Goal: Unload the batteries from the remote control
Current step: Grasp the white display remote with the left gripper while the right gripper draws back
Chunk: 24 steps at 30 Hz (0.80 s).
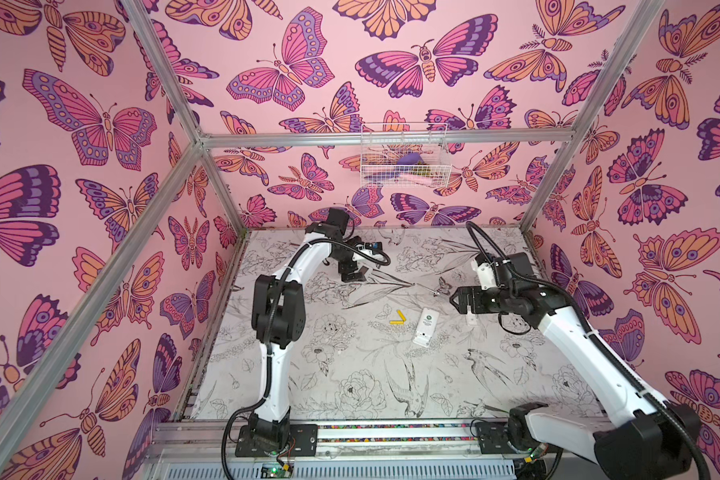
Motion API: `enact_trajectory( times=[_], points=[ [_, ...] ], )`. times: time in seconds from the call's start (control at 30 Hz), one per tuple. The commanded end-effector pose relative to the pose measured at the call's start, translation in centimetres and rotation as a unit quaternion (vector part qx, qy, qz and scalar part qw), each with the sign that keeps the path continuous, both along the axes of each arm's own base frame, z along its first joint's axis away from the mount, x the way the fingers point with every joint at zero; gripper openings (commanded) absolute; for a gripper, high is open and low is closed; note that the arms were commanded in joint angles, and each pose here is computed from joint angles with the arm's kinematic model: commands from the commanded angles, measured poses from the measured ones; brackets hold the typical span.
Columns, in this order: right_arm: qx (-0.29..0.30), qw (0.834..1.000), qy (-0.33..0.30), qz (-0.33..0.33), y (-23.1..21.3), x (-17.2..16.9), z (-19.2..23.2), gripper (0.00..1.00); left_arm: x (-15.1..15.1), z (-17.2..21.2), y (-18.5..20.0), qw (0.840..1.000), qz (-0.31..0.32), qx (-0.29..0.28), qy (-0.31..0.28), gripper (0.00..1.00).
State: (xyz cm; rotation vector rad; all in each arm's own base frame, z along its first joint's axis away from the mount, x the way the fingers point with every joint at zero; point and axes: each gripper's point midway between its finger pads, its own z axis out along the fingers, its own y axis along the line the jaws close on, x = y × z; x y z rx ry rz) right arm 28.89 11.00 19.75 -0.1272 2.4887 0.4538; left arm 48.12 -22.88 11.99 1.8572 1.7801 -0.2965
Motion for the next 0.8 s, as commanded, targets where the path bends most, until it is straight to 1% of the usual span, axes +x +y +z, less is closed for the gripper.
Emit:
enact_trajectory(
  times=[0.0,0.1,0.2,0.4,0.5,0.77],
  points=[
    [0.040,0.999,-0.015,-0.010,0.3,-1.2,0.4,1.00,0.0,-2.6,-0.2,0.999,-0.015,0.022,0.040,1.00],
    [0.059,0.998,-0.010,-0.013,0.4,-2.6,0.0,1.00,1.5,-4.0,-0.2,0.998,-0.005,0.036,0.050,1.00],
    [0.078,0.997,0.000,-0.011,0.7,-3.6,-0.5,0.99,2.4,-5.2,-0.2,0.997,-0.002,0.048,0.059,1.00],
    [0.097,0.995,0.006,-0.013,0.8,-5.1,-1.2,1.00,2.0,-7.2,-0.1,0.995,-0.023,0.064,0.077,1.00],
    [0.097,0.995,0.009,-0.014,0.7,-5.5,-1.4,1.00,1.7,-8.0,0.1,0.993,-0.029,0.072,0.085,1.00],
    [0.105,0.994,0.007,-0.017,0.8,-5.7,-1.4,1.00,1.6,-10.3,0.4,0.989,-0.050,0.112,0.081,1.00]
  ],
)
